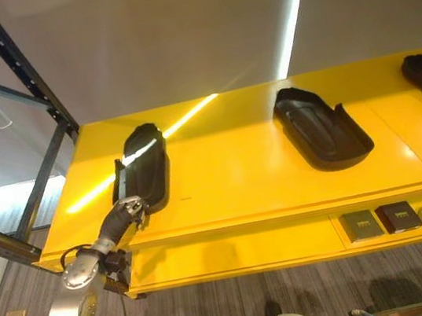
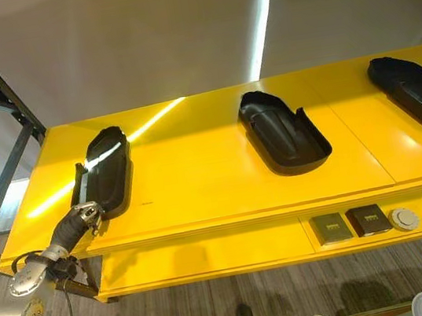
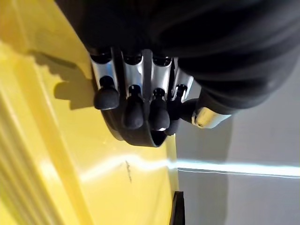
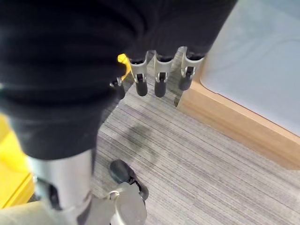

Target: Move parts from the plastic box to the shelf.

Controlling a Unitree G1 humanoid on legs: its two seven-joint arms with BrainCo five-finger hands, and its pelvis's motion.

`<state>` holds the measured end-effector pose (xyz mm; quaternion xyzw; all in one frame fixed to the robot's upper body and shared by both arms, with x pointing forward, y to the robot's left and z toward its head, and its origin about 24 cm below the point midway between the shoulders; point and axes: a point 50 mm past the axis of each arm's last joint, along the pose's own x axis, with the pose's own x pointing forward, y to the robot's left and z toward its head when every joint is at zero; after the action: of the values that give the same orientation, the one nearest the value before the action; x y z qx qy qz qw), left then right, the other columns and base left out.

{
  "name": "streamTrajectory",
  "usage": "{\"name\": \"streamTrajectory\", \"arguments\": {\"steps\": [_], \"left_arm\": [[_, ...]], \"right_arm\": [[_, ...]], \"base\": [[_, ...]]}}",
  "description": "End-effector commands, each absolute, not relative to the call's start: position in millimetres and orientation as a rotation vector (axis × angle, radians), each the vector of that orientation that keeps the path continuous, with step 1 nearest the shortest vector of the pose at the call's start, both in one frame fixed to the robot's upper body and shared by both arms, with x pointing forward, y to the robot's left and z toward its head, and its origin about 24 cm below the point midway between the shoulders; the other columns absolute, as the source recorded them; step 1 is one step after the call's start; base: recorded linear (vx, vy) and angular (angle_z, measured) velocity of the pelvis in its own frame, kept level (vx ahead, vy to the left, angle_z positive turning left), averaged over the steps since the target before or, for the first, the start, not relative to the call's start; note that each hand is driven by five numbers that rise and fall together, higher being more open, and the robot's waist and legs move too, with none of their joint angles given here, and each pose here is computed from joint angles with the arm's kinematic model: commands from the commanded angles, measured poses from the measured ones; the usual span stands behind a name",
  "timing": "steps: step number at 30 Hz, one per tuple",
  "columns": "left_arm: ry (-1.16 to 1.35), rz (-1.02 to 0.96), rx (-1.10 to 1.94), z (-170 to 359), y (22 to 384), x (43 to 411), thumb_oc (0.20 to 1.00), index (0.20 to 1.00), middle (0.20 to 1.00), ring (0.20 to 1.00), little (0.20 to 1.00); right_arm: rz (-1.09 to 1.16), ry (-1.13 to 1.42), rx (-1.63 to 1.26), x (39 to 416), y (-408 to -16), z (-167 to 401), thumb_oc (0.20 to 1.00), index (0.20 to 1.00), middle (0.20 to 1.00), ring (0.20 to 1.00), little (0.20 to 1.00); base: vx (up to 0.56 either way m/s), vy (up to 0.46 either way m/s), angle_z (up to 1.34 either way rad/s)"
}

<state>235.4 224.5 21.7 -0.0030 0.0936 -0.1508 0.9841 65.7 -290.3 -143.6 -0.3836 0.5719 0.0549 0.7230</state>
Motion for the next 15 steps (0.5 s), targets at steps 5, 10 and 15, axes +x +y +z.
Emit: {"name": "streamTrajectory", "arguments": {"steps": [5, 10, 15], "left_arm": [[0.074, -0.302, -0.032, 41.1, 219.8, 249.0, 0.2, 0.2, 0.2, 0.2, 0.2], [0.09, -0.268, -0.002, 34.0, 224.9, 246.7, 0.2, 0.2, 0.2, 0.2, 0.2], [0.08, -0.223, -0.001, 34.7, 228.8, 252.1, 0.2, 0.2, 0.2, 0.2, 0.2]], "right_arm": [[0.152, 1.266, -0.885, 69.5, -290.8, -144.2, 1.0, 1.0, 1.0, 1.0, 1.0], [0.162, 1.266, -0.89, 70.0, -291.1, -143.9, 1.0, 1.0, 1.0, 1.0, 1.0], [0.176, 1.264, -0.898, 71.9, -291.4, -143.3, 1.0, 1.0, 1.0, 1.0, 1.0]], "base": [[0.0, 0.0, 0.0], [0.0, 0.0, 0.0], [0.0, 0.0, 0.0]]}}
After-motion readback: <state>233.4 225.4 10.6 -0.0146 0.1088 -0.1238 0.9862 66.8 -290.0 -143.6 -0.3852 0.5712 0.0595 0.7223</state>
